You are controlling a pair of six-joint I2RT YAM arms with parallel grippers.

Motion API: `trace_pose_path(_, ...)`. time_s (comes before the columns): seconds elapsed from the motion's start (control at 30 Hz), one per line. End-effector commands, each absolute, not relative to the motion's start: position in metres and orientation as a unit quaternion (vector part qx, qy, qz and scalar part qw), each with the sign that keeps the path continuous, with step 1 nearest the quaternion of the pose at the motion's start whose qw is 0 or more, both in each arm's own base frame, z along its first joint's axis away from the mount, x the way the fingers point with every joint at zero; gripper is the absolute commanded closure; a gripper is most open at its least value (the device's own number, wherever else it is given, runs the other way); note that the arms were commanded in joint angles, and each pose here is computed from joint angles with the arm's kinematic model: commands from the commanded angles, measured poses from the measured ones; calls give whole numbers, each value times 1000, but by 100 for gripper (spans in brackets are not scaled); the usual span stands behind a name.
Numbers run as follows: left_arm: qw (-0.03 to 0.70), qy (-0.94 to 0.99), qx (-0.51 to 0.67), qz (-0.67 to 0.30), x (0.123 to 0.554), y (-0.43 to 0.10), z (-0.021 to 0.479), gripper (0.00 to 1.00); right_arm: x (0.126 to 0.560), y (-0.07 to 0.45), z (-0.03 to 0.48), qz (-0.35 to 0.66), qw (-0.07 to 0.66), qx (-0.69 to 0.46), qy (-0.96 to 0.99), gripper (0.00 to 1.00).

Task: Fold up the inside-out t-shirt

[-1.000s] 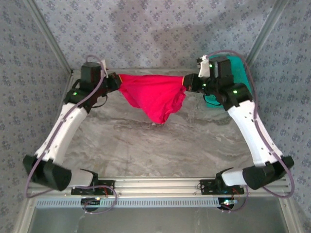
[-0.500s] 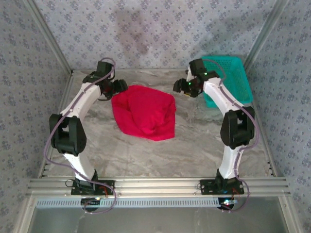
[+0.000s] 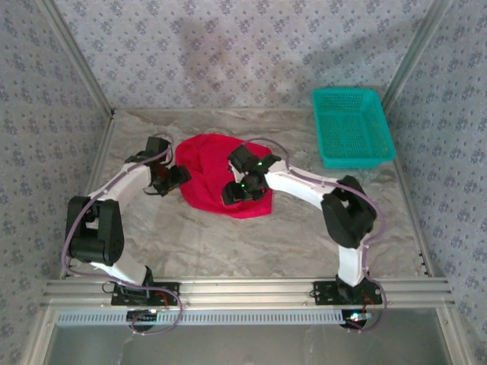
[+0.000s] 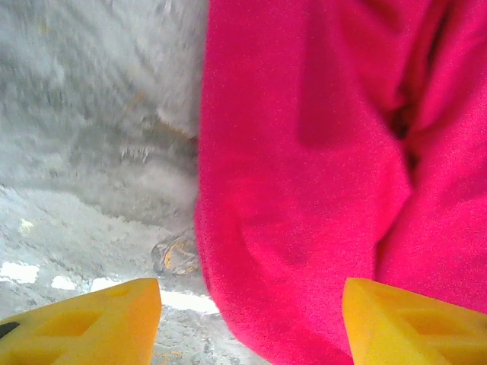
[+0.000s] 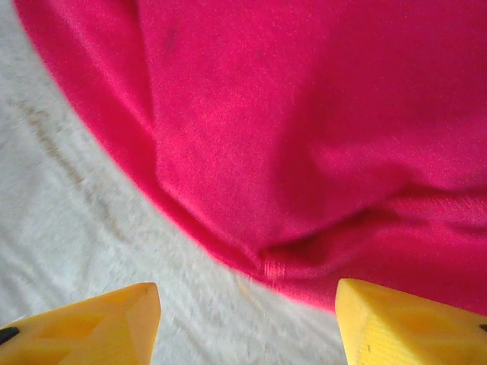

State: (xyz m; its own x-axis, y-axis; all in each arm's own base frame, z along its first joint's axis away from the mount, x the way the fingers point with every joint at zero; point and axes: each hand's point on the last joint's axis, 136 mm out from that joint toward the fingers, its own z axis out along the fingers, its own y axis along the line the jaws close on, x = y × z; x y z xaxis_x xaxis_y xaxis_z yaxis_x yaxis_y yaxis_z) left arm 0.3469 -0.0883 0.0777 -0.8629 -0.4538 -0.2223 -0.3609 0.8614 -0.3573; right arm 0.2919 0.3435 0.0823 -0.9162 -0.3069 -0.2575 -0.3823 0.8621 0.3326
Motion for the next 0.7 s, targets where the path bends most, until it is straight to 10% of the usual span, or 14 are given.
trace_pose_path(0.0,164,939,-233,-192,358,-98,71,32,305,345,61,167,98,-157,968,40)
trace_pose_path(0.17,160,926,-251,-231,371,-113,55,31,321,340,63,164,113,-146,969,55)
trace_pose_path(0.3,147,924,-257,-242,379,-121,41,39,323,340,81,170,123,-151,966,98)
trace_pose_path(0.57,140,927,-268,-220,379,-111,34,100,333,312,193,200,204,-149,947,100)
trace_pose_path(0.67,161,924,-271,-215,381,-98,58,100,345,285,249,234,252,-125,931,100)
